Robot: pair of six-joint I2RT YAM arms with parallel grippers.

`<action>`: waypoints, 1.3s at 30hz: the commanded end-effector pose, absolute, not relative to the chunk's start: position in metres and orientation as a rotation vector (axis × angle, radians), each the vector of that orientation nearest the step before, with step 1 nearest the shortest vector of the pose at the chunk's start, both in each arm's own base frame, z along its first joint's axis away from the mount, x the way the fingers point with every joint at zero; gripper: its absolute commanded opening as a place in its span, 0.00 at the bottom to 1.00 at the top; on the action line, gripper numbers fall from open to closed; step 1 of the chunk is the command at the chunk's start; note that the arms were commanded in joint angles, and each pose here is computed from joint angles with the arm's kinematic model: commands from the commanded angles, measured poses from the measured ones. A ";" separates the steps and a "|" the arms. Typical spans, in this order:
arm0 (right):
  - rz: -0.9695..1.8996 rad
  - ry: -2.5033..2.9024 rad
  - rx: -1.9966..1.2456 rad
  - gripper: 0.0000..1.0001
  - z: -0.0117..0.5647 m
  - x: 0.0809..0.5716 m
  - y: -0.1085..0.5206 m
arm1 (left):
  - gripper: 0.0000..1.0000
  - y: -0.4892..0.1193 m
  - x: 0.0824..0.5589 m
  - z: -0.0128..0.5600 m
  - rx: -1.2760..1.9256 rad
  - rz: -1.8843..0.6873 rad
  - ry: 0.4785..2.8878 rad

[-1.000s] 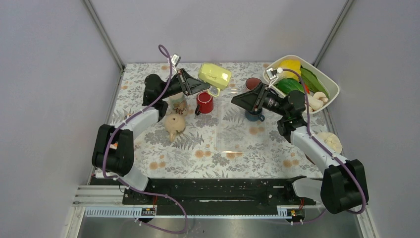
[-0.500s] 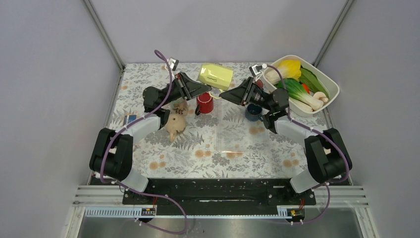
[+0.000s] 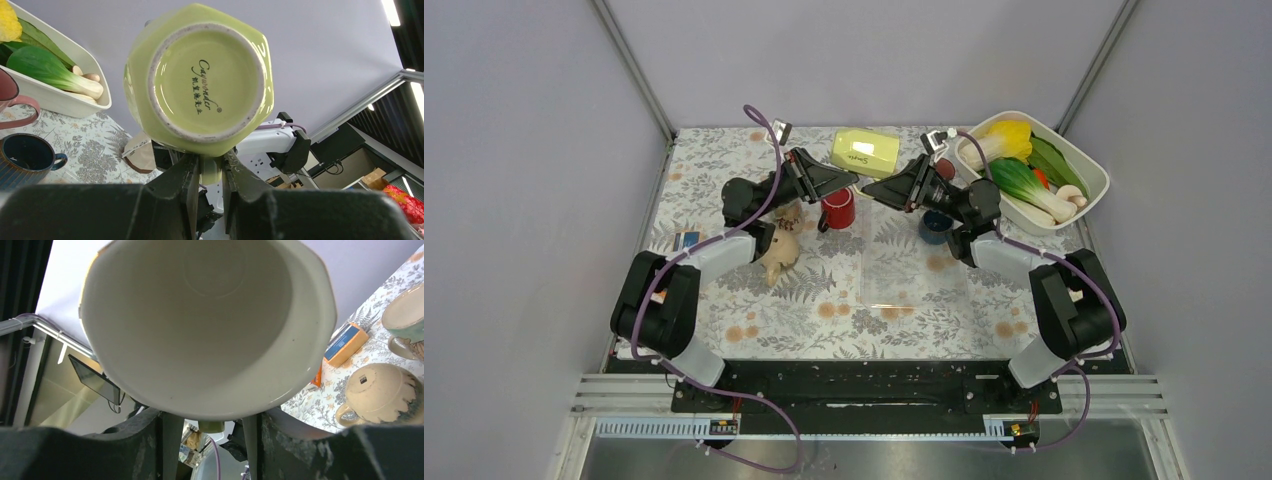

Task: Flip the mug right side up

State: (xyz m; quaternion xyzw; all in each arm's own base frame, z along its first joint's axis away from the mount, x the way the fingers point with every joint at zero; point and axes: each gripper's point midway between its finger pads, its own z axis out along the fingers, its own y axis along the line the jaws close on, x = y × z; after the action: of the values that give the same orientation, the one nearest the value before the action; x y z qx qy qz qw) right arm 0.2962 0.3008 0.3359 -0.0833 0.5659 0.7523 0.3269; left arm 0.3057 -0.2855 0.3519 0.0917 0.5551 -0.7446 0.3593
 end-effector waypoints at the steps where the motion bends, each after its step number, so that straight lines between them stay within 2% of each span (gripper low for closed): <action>1: 1.986 1.354 -0.237 0.51 0.368 0.295 0.302 | 0.00 -0.291 0.287 0.375 0.368 -1.909 1.274; 5: 1.995 1.358 -0.217 0.46 0.367 0.296 0.301 | 0.00 -0.295 0.286 0.368 0.385 -1.907 1.290; 8: 2.012 1.367 -0.189 0.39 0.367 0.298 0.301 | 0.00 -0.298 0.284 0.363 0.402 -1.900 1.302; 15: 2.041 1.360 -0.140 0.00 0.376 0.297 0.298 | 0.00 -0.304 0.282 0.351 0.465 -1.879 1.343; 20: 1.997 1.343 -0.215 0.00 0.386 0.290 0.295 | 0.01 -0.306 0.282 0.347 0.503 -1.859 1.375; 21: 1.979 1.347 -0.235 0.00 0.387 0.289 0.294 | 0.10 -0.306 0.283 0.346 0.504 -1.852 1.392; 22: 1.960 1.359 -0.256 0.00 0.387 0.288 0.293 | 0.25 -0.306 0.284 0.344 0.501 -1.844 1.408; 26: 1.870 1.372 -0.332 0.00 0.392 0.287 0.286 | 0.91 -0.299 0.290 0.346 0.476 -1.816 1.419; 27: 1.850 1.384 -0.339 0.00 0.391 0.288 0.283 | 0.98 -0.298 0.293 0.345 0.469 -1.803 1.432; 33: 1.691 1.451 -0.389 0.00 0.382 0.296 0.262 | 0.99 -0.281 0.319 0.328 0.434 -1.666 1.555; 39: 1.354 1.611 -0.533 0.00 0.338 0.289 0.230 | 0.99 -0.237 0.343 0.325 0.442 -1.477 1.620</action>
State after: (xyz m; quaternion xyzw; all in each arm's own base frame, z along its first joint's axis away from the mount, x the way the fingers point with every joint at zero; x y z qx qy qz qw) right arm 0.3094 0.2494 0.3264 -0.0987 0.6570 0.6428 0.3814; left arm 0.3393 -0.2653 0.3017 0.1237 0.6530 -0.6430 0.3806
